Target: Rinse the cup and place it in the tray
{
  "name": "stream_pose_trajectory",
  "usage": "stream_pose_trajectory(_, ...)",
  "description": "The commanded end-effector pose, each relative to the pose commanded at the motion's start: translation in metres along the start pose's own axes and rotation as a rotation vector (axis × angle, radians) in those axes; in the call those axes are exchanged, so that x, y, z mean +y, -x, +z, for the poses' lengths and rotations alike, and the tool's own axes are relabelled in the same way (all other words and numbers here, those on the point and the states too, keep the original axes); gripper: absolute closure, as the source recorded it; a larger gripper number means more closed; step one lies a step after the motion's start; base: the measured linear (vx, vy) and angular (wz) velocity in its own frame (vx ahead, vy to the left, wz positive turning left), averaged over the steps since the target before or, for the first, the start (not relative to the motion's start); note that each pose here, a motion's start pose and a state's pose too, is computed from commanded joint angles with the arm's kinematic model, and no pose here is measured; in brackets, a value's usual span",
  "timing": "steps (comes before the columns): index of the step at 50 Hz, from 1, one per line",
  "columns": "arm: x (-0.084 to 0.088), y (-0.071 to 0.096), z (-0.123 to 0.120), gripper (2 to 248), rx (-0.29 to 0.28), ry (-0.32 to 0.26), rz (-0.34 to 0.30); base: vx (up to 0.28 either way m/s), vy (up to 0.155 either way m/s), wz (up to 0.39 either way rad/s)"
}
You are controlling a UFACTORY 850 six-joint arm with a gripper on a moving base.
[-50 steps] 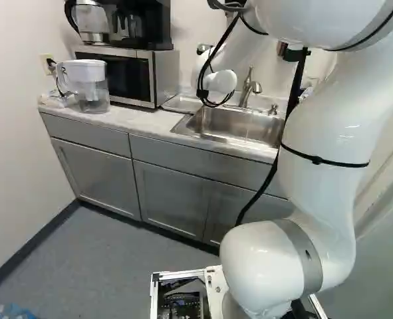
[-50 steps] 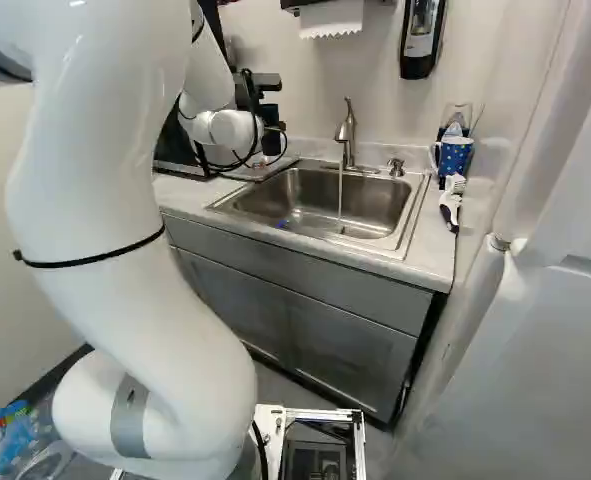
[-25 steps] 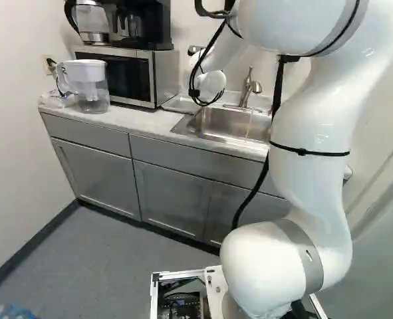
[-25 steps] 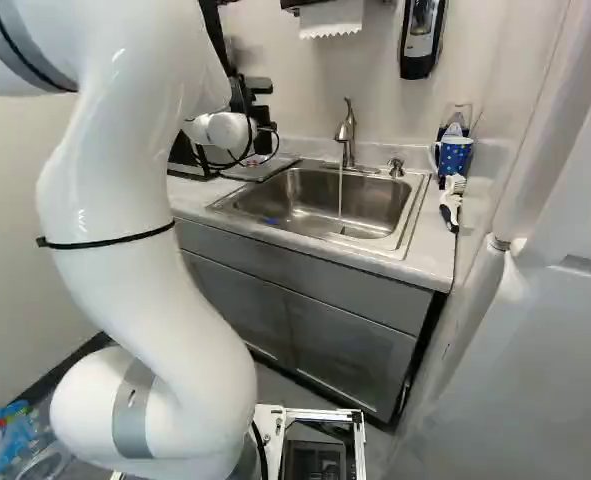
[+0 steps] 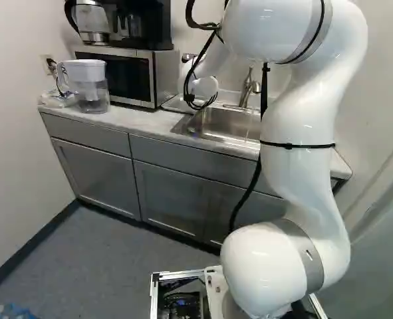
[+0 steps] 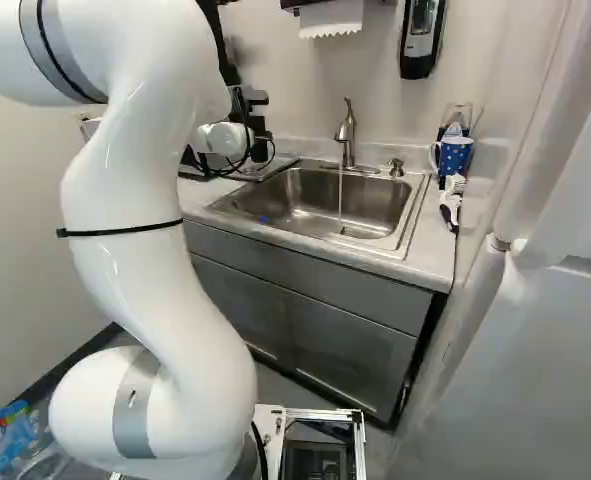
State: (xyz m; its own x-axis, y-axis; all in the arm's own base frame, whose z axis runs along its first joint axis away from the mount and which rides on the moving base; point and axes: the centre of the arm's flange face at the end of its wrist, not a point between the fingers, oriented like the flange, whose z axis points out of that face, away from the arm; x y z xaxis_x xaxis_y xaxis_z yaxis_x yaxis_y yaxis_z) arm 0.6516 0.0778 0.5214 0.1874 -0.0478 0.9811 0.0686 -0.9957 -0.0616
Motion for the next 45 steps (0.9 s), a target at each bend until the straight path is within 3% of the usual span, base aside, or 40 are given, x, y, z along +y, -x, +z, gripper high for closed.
stream_pose_trajectory(20, 0.001, 0.022, 0.006, 126, -0.038, 0.003, -0.002, 0.000, 0.000, 0.000)
stream_pose_trajectory(45, 0.001, 0.022, 0.006, 126, -0.038, 0.003, -0.002, 0.000, 0.000, 0.000)
